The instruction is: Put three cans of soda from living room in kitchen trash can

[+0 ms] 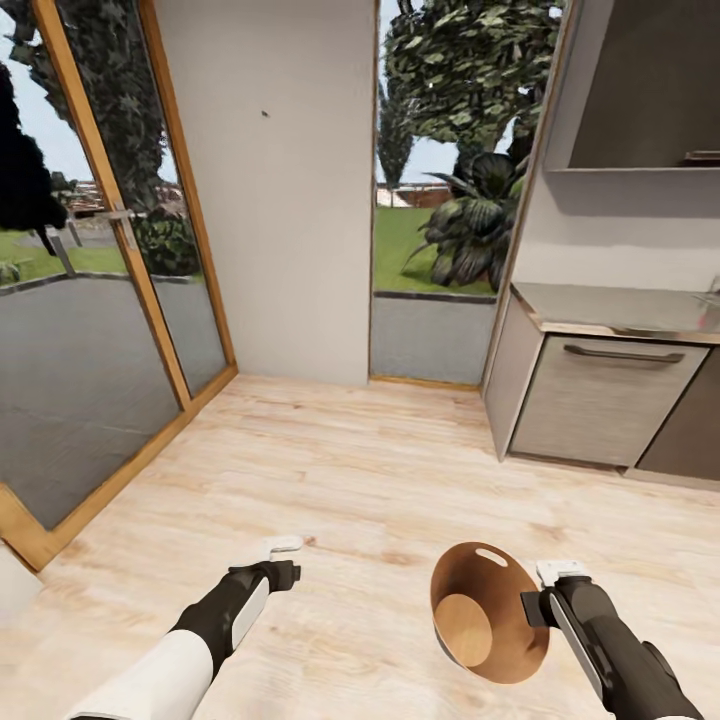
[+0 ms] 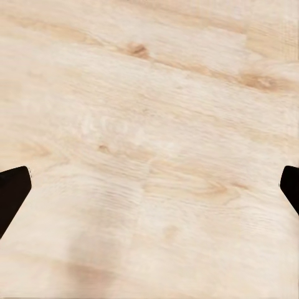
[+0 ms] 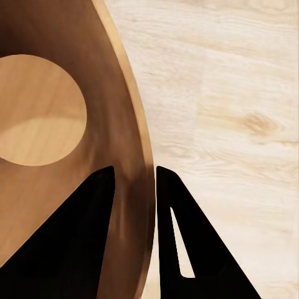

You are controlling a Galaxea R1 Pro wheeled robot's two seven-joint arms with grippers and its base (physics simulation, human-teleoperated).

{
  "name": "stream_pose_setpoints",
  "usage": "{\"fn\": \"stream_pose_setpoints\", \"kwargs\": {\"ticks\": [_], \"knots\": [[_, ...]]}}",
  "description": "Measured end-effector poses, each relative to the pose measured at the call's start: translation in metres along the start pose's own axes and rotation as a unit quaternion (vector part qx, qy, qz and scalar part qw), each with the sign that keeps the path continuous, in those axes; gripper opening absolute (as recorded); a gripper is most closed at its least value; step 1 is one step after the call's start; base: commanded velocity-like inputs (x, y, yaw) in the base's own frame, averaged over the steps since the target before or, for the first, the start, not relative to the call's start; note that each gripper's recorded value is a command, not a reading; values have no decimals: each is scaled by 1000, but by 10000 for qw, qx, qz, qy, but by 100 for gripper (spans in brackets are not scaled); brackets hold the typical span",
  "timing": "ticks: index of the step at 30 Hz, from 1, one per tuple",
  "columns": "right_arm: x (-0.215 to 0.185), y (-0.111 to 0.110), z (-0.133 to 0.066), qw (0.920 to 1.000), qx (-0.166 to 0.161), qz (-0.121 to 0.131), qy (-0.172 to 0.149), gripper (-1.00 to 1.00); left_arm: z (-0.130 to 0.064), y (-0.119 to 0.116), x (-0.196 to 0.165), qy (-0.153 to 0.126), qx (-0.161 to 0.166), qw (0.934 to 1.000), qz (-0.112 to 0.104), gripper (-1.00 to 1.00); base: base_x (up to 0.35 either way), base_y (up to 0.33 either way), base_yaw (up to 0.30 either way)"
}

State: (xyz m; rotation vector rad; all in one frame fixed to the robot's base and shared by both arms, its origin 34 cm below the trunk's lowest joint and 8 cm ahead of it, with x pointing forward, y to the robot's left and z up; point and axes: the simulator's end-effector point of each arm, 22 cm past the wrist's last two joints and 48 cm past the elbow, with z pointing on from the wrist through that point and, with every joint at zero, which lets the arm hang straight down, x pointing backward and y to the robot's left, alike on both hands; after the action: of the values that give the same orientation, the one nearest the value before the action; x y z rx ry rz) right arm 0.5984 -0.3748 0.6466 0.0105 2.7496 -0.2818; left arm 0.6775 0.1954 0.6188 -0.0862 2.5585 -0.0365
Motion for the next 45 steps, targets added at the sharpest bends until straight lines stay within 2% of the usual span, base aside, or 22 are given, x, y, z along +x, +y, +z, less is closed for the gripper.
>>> {"fn": "stream_pose_setpoints", "kwargs": {"ticks": [15, 27, 45], "knots": [[-11, 1, -5, 9997, -21, 25, -232, -100, -6, -1, -8, -84, 7, 10000, 6, 100, 0, 0, 204], [-12, -1, -5, 9997, 16, 2, -249, -100, -7, -1, -9, -98, 8, 10000, 6, 100, 0, 0, 79], [-11, 2, -5, 9997, -29, 18, -245, -100, -7, -1, -9, -100, 7, 9999, 7, 100, 0, 0, 271]]}}
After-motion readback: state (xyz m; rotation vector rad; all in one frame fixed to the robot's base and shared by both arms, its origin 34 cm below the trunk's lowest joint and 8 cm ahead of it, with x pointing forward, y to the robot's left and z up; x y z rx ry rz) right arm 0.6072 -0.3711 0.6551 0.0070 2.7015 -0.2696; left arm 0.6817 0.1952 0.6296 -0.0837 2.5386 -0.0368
